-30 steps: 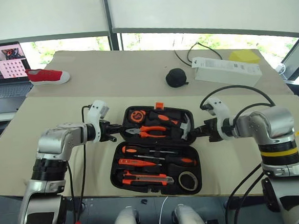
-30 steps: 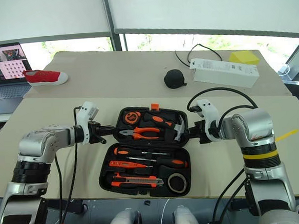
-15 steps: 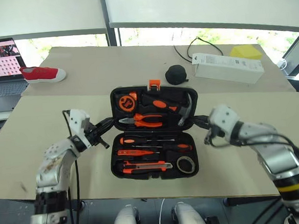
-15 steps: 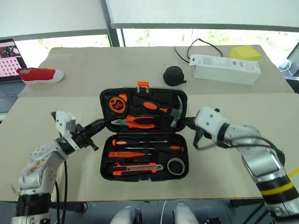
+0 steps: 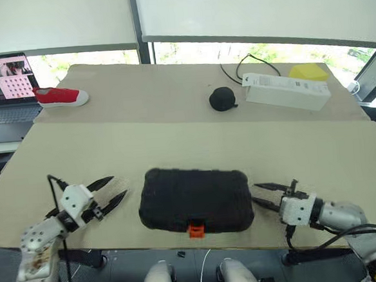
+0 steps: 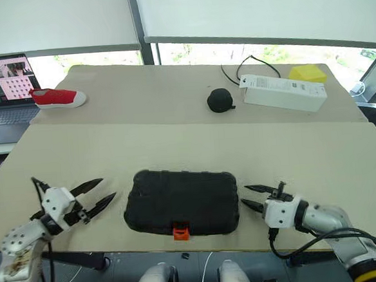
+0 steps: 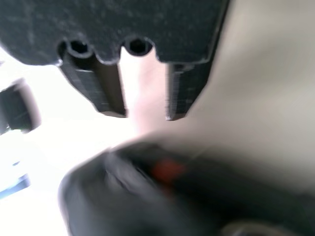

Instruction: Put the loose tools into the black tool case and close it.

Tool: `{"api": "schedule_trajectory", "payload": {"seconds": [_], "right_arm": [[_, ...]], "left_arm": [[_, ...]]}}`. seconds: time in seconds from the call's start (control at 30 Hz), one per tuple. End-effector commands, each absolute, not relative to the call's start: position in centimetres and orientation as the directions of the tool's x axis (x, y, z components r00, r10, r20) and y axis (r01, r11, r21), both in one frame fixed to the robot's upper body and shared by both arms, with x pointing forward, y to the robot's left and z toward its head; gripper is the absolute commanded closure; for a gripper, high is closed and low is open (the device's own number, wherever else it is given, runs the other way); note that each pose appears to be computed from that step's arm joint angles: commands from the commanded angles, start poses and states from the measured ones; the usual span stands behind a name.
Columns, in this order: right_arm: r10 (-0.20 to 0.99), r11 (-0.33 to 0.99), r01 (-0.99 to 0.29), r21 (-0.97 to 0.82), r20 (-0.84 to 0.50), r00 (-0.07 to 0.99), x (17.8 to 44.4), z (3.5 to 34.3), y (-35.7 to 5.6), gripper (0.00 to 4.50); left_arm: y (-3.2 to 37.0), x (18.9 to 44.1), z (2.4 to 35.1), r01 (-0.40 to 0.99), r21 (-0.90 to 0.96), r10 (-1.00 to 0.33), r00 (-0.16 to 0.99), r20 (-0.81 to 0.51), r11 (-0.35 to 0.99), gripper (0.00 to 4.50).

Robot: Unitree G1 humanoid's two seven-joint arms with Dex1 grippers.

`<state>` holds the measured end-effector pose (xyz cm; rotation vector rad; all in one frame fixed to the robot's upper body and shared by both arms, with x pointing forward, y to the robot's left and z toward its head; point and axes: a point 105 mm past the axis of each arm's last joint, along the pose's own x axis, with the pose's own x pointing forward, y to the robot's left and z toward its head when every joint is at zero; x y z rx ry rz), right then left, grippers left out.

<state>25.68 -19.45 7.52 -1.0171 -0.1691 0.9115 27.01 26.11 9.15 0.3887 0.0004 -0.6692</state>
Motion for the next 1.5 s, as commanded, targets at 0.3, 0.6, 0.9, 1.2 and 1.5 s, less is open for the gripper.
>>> {"api": "schedule_trajectory", "payload": {"seconds": [0.3, 0.6, 0.9, 1.2, 1.5], "right_arm": [[0.808, 0.313, -0.844, -0.436, -0.345, 0.478, 19.8, 9.6, -18.2, 3.93], [0.842, 0.182, -0.932, -0.314, -0.439, 0.312, 17.4, 7.1, -13.6, 4.50], [0.827, 0.260, -0.885, -0.388, -0.383, 0.411, 21.7, 7.5, -11.6, 4.50], [0.804, 0.304, -0.817, -0.490, -0.327, 0.496, 26.9, 9.3, -11.9, 4.50], [0.754, 0.421, -0.756, -0.501, -0.270, 0.599, 31.7, 9.9, -13.7, 4.50]], "left_arm": [[22.6, 31.7, 12.5, 0.733, 0.280, -0.725, 0.672, -0.152, 0.620, 3.02], [19.1, 34.4, 12.2, 0.844, 0.308, -0.808, 0.521, -0.276, 0.439, 4.43], [18.0, 33.9, 10.5, 0.935, 0.174, -0.864, 0.351, -0.360, 0.308, 4.43], [19.2, 31.5, 9.9, 0.923, 0.103, -0.868, 0.384, -0.316, 0.371, 4.43], [18.4, 29.2, 11.3, 0.883, 0.058, -0.870, 0.469, -0.151, 0.466, 4.43]]}}
